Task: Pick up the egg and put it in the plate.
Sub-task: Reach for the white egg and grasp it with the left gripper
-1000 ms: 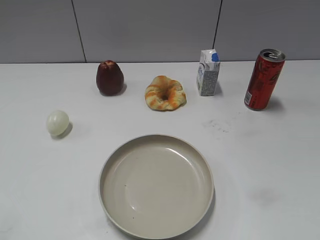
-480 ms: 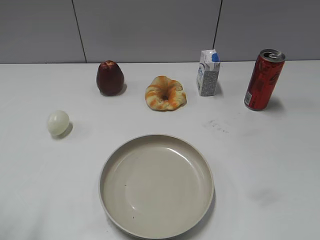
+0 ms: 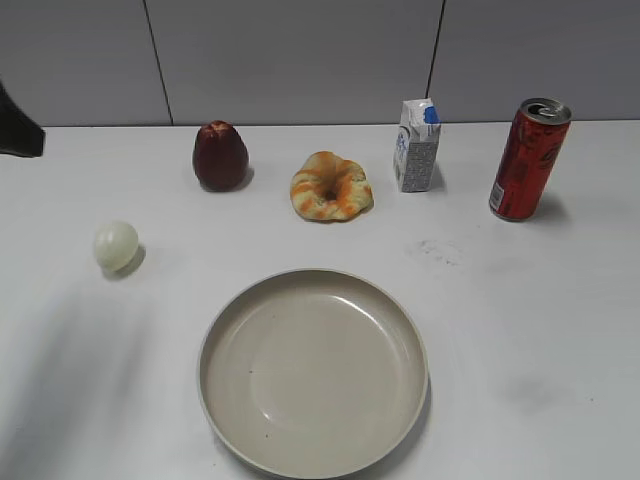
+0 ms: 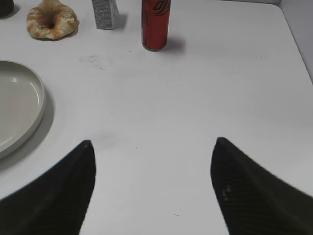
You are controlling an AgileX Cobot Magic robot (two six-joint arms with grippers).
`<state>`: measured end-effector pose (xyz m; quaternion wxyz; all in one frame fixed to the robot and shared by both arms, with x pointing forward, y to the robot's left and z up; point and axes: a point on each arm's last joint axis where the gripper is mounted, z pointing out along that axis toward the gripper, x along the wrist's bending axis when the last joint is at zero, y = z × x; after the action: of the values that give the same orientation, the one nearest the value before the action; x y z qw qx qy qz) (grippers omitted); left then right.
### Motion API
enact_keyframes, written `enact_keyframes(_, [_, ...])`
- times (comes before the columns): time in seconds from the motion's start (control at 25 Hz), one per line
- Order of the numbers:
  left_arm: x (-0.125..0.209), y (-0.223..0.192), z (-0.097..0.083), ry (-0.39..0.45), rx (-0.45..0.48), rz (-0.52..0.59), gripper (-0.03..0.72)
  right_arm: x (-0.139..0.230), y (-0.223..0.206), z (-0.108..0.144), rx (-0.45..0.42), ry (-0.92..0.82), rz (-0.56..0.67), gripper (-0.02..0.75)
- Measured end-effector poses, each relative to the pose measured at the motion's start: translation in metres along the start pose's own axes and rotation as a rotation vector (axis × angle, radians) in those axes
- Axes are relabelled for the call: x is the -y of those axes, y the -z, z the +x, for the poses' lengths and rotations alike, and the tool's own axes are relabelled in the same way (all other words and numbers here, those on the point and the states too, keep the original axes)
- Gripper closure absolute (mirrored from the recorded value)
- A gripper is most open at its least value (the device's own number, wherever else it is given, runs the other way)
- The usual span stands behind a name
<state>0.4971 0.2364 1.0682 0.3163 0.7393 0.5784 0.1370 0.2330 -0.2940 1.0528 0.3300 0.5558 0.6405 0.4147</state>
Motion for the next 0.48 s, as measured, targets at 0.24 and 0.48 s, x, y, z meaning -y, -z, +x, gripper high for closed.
enact_keyframes(0.24, [-0.017, -0.083, -0.012, -0.040, 0.014, 0.213, 0.097, 0.000, 0.000, 0.000, 0.000, 0.000, 0.000, 0.183])
enact_keyframes(0.48, [0.009, -0.152, 0.006, -0.025, -0.086, 0.417, 0.099, 0.000, 0.000, 0.000, 0.000, 0.000, 0.000, 0.183])
